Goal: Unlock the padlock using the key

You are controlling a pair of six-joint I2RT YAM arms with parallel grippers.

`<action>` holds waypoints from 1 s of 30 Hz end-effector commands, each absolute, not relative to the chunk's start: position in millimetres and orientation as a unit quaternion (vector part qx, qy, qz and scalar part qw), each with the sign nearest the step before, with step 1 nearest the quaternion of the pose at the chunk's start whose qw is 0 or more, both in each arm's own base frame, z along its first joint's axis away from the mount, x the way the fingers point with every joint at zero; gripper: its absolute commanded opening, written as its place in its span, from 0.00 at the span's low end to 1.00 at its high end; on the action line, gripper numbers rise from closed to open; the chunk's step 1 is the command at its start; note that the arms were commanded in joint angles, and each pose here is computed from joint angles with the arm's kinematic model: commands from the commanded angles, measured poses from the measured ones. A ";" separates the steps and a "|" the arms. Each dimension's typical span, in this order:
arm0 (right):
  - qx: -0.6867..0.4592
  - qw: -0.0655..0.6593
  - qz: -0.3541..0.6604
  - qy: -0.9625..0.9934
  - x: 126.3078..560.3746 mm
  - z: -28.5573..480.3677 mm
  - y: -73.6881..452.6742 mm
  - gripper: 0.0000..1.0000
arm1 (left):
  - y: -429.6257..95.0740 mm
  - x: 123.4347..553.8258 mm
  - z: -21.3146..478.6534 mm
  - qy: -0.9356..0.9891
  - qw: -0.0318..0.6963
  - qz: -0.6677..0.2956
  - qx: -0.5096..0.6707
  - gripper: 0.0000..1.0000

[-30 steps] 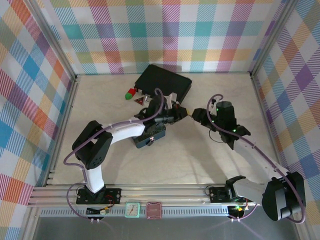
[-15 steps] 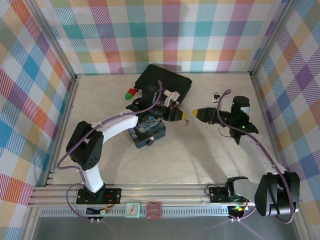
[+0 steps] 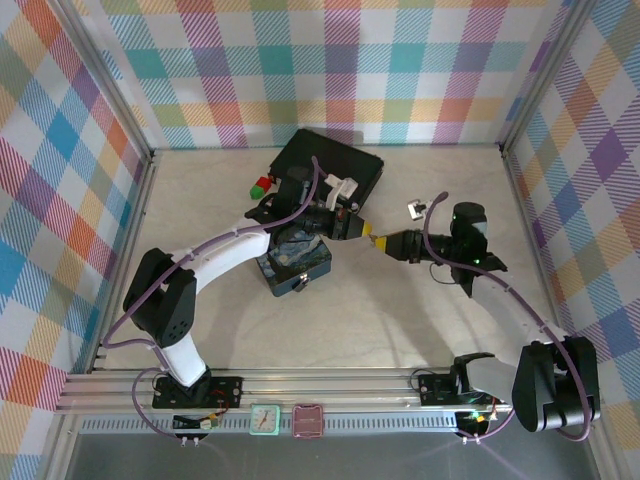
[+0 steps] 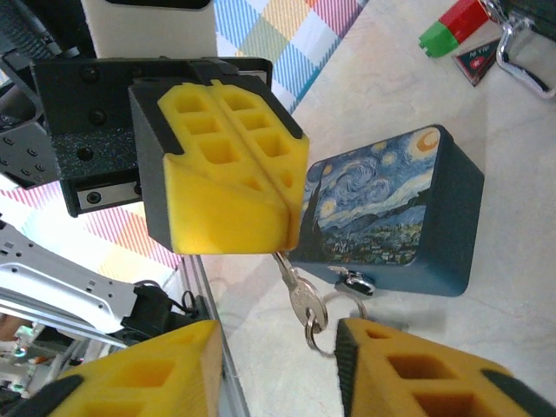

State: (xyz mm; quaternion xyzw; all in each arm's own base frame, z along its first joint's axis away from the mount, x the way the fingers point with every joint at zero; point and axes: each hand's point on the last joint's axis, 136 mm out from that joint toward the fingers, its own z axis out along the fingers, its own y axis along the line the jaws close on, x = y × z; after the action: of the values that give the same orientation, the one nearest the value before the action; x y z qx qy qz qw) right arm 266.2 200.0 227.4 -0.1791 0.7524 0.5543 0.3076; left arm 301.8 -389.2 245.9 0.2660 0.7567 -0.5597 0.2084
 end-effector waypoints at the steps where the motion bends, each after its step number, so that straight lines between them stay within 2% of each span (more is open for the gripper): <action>1: -0.206 0.312 0.562 0.738 266.9 236.1 208.4 0.35 | -385.6 297.4 277.0 0.727 0.235 -0.581 0.280 0.00; 7: -0.207 0.294 0.570 0.739 270.9 231.6 215.0 0.27 | -382.5 296.4 280.7 0.724 0.245 -0.584 0.273 0.00; 10: -0.207 0.293 0.571 0.738 271.9 233.7 215.9 0.19 | -384.8 296.3 281.2 0.721 0.242 -0.590 0.270 0.00; 15: -0.210 0.318 0.560 0.736 271.4 243.8 213.2 0.27 | -385.7 293.1 279.3 0.719 0.236 -0.595 0.272 0.00; 20: -0.206 0.322 0.558 0.737 271.1 244.7 212.2 0.21 | -384.5 290.6 280.7 0.717 0.236 -0.595 0.276 0.00; 23: -0.202 0.326 0.553 0.739 272.7 242.7 211.2 0.20 | -385.3 290.1 279.6 0.718 0.233 -0.595 0.276 0.00; 26: -0.201 0.329 0.553 0.738 272.5 244.0 210.9 0.13 | -386.4 288.2 279.4 0.717 0.229 -0.598 0.277 0.00; 28: -0.205 0.330 0.553 0.737 271.8 244.8 211.1 0.02 | -387.4 287.6 279.7 0.716 0.228 -0.598 0.279 0.00; 30: -0.209 0.330 0.552 0.736 271.1 244.9 211.3 0.00 | -386.9 289.1 279.1 0.719 0.228 -0.597 0.274 0.00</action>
State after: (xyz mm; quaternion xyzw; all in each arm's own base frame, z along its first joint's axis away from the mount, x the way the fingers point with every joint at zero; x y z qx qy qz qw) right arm 271.6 210.3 231.9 -0.1892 0.7499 0.5544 0.3073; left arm 299.6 -387.2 263.5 0.2594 0.7359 -0.5835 0.2254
